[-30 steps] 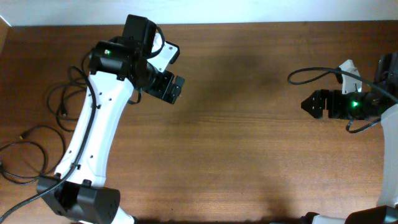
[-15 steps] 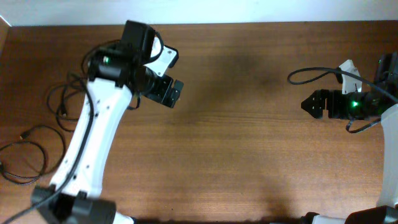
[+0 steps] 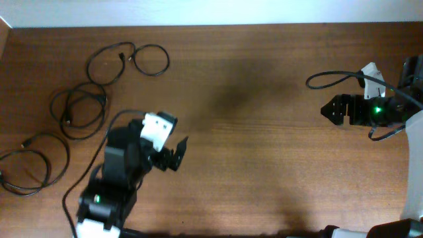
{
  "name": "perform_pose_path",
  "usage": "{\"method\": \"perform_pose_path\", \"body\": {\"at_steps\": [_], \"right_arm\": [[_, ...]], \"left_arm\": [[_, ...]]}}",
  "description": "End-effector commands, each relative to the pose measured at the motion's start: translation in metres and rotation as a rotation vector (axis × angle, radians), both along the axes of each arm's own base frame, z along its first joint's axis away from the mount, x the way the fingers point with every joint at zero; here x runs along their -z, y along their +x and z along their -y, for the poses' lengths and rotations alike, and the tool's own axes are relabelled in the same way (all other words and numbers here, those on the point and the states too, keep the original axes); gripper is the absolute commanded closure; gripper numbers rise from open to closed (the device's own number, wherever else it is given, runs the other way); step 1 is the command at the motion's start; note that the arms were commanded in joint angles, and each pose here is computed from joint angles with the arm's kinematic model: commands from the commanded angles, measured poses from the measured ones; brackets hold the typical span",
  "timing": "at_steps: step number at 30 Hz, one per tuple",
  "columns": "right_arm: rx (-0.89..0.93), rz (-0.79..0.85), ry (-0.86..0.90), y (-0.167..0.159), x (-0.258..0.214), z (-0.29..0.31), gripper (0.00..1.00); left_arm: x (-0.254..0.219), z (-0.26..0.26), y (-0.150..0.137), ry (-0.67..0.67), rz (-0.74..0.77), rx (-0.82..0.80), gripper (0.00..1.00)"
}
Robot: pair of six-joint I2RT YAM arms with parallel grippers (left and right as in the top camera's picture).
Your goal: Untangle cables
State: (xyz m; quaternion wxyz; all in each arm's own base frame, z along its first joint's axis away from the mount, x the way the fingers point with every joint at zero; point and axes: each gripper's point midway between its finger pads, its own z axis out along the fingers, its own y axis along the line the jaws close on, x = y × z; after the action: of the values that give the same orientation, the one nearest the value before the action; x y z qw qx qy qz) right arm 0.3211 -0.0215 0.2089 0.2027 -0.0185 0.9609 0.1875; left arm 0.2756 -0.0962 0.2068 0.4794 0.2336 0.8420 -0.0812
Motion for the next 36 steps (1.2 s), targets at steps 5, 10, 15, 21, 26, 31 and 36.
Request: {"method": "perform_pose_path", "body": {"at_steps": [5,10,15,21,26,31,36], "right_arm": [[0.005,0.012,-0.007,0.003,-0.004,0.002,0.01],[0.005,0.012,-0.007,0.003,-0.004,0.002,0.01],[0.005,0.012,-0.007,0.003,-0.004,0.002,0.01],[0.005,0.012,-0.007,0.003,-0.004,0.002,0.01],[0.005,0.012,-0.007,0.003,-0.004,0.002,0.01],[0.005,0.012,-0.007,0.003,-0.004,0.002,0.01],[0.005,0.012,-0.007,0.003,-0.004,0.002,0.01]], "left_arm": [[-0.003,0.006,-0.016,-0.218,0.4,0.026,0.01],[0.001,-0.005,-0.027,-0.268,0.612,0.005,0.01],[-0.002,-0.031,-0.024,-0.24,0.635,-0.115,0.01],[0.028,-0.062,-0.022,-0.18,0.531,-0.264,0.01],[0.062,-0.08,-0.028,-0.157,0.4,-0.355,0.01],[0.051,-0.1,-0.03,-0.185,0.449,-0.455,0.01],[0.051,-0.106,-0.03,-0.216,0.445,-0.496,0.01]]}}
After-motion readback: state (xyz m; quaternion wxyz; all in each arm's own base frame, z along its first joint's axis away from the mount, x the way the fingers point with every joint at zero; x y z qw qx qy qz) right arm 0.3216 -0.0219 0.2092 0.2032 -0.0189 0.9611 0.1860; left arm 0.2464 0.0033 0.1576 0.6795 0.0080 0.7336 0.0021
